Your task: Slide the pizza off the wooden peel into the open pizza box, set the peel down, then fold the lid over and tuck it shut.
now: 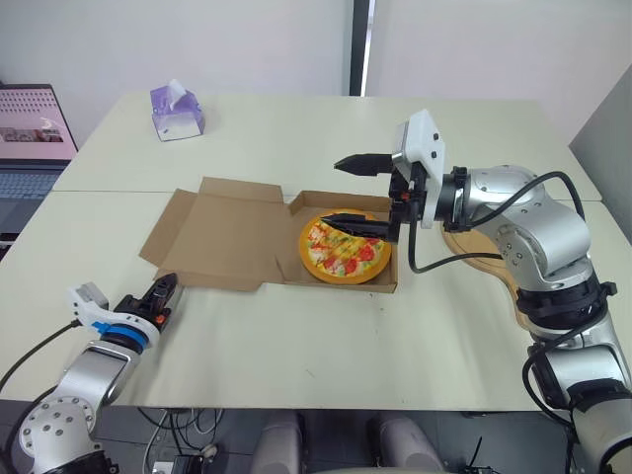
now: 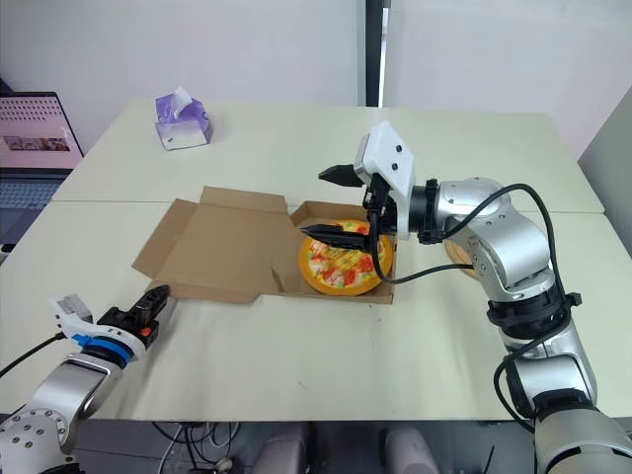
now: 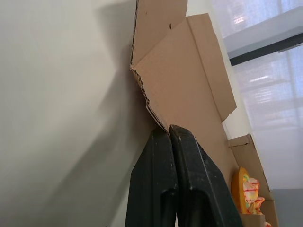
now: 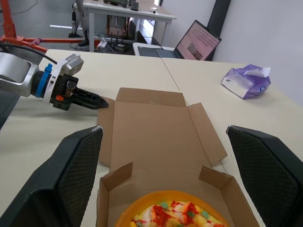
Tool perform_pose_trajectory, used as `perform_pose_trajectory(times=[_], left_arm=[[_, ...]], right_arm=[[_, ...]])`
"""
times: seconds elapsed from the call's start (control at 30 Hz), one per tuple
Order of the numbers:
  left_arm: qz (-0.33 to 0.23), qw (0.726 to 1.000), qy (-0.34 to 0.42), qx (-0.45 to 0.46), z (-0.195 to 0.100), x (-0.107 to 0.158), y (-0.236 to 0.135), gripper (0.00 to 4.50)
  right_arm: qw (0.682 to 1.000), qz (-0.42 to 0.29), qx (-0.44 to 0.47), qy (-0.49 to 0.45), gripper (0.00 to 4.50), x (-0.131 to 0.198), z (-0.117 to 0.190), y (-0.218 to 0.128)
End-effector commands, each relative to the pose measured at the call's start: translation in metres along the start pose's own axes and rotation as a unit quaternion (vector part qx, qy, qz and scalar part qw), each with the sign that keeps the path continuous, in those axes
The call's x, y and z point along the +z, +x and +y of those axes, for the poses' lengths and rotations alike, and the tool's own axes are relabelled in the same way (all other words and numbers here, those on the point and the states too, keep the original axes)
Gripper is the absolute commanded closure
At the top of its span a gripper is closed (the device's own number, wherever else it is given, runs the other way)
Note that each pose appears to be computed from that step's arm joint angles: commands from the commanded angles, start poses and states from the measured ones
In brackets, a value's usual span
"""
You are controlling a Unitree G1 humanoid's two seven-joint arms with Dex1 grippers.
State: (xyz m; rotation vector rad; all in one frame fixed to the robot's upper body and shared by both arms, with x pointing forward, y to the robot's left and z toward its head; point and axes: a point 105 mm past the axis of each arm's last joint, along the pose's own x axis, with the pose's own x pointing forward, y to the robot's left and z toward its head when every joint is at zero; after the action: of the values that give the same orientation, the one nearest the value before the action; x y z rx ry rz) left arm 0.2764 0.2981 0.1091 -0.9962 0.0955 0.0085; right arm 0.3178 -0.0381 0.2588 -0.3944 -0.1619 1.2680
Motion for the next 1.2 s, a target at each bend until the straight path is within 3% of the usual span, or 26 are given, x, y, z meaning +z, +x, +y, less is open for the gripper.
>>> perform_pose_trajectory(times=[0.03,0.07,0.17,0.3,0.53,0.8,1.2], left_arm=[[-0.035,0.996,0.066,-0.058,-0.034,0.026,-0.007,4.47],[-0.037,0.995,0.072,-0.067,-0.038,0.028,-0.008,4.47],[-0.033,0.99,0.095,-0.101,-0.055,0.031,-0.008,4.5],[-0.022,0.985,0.121,-0.12,-0.066,0.032,-0.007,4.5],[0.001,0.98,0.134,-0.146,-0.078,0.026,0.0,4.5],[0.018,0.976,0.144,-0.162,-0.085,0.022,0.0,4.5],[0.059,0.963,0.182,-0.192,-0.1,0.02,0.01,4.5]], right_arm=[[0.999,0.006,-0.042,-0.023,0.0,-0.003,-0.025,-0.011],[0.999,0.012,-0.046,-0.025,0.0,-0.007,-0.031,-0.013],[0.993,0.061,-0.088,-0.038,0.58,-0.031,-0.061,-0.019],[0.98,0.135,-0.115,-0.094,2.04,-0.067,-0.092,-0.023],[0.951,0.247,-0.122,-0.139,4.49,-0.115,-0.112,-0.023],[0.932,0.291,-0.159,-0.145,4.49,-0.134,-0.119,-0.03],[0.958,0.262,-0.054,-0.101,4.49,-0.147,-0.086,-0.018]])
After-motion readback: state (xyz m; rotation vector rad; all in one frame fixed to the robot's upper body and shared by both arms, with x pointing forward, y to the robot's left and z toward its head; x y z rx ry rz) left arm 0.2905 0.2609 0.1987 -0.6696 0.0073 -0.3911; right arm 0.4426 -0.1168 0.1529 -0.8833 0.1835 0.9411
